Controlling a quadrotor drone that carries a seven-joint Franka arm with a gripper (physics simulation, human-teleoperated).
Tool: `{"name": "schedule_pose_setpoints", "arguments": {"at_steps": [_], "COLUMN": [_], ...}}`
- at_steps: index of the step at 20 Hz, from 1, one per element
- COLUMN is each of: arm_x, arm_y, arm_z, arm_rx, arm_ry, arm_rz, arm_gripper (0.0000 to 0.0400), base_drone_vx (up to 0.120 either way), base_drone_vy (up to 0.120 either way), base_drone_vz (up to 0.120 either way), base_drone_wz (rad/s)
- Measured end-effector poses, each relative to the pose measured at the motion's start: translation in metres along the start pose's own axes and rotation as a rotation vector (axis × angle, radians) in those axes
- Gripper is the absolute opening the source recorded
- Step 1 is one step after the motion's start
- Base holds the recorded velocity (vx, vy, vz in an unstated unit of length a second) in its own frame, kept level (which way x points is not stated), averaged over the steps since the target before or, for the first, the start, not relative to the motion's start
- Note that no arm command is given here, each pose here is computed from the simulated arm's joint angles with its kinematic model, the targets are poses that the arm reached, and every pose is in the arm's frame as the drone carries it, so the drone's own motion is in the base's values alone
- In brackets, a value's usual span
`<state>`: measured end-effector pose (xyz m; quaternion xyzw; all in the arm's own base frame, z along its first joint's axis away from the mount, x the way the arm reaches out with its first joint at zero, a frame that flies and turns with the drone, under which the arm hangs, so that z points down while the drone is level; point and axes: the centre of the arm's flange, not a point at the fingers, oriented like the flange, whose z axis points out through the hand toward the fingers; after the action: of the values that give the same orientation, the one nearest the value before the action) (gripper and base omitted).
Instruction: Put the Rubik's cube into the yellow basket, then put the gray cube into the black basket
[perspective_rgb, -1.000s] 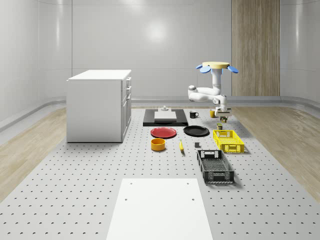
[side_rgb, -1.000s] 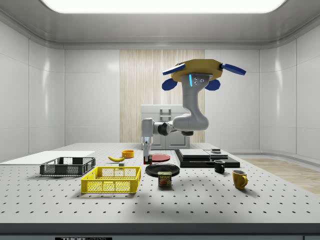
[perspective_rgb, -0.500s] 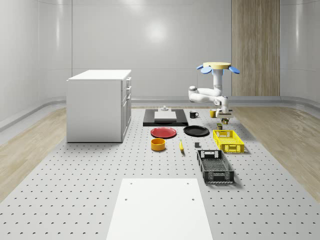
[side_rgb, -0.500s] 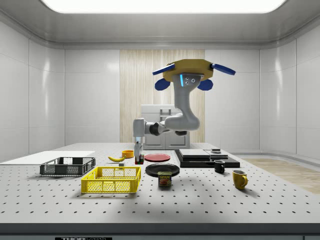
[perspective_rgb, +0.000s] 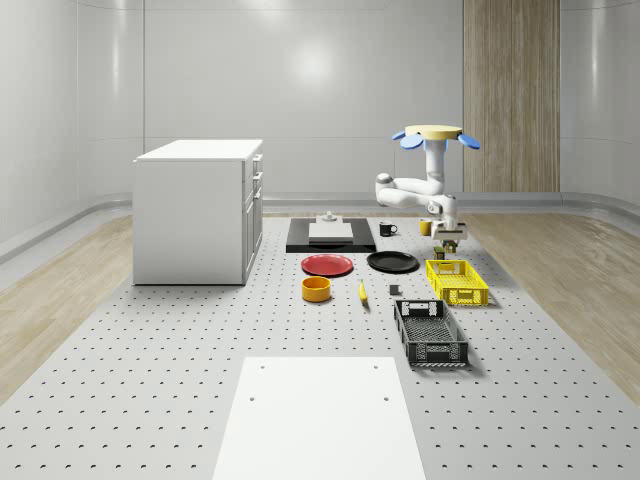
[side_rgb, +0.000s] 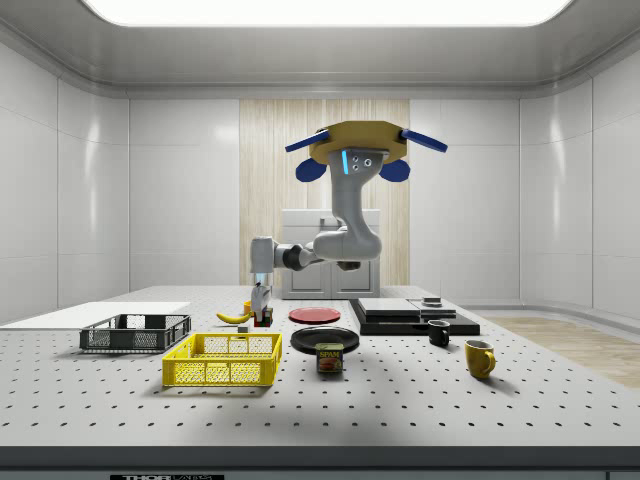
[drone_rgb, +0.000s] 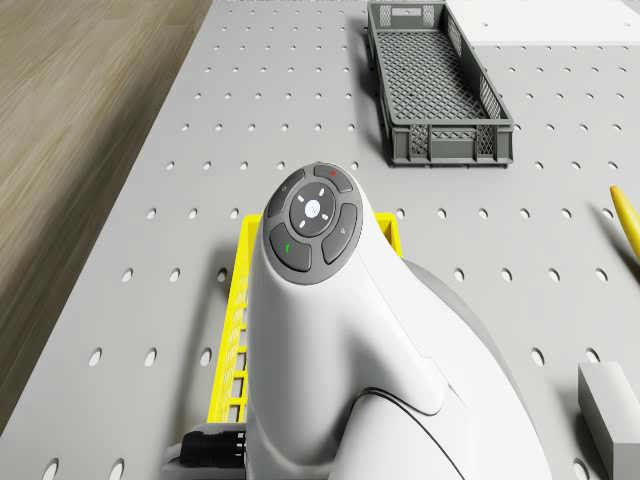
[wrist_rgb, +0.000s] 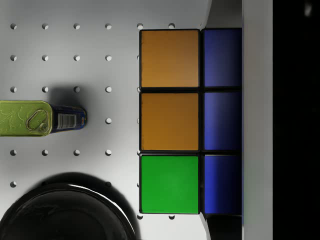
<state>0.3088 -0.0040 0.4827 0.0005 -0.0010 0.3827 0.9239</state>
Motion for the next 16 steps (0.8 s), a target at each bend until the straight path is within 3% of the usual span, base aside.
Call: {"name": "schedule_pose_setpoints", "arguments": {"at_steps": [9,16], "arm_x": [0.0,0.0], "arm_y": [0.0,0.0], "arm_z": [0.0,0.0], "arm_rx": [0.0,0.0], "arm_ry": [0.0,0.0], "arm_rz": [0.0,0.0], "arm_gripper": [0.0325,0.0325], "base_drone_vx": [0.12,0.0], "base_drone_vy": [-0.022,0.0], "base_drone_vz": [0.0,-0.12], "base_drone_wz": [0.0,0.0]}}
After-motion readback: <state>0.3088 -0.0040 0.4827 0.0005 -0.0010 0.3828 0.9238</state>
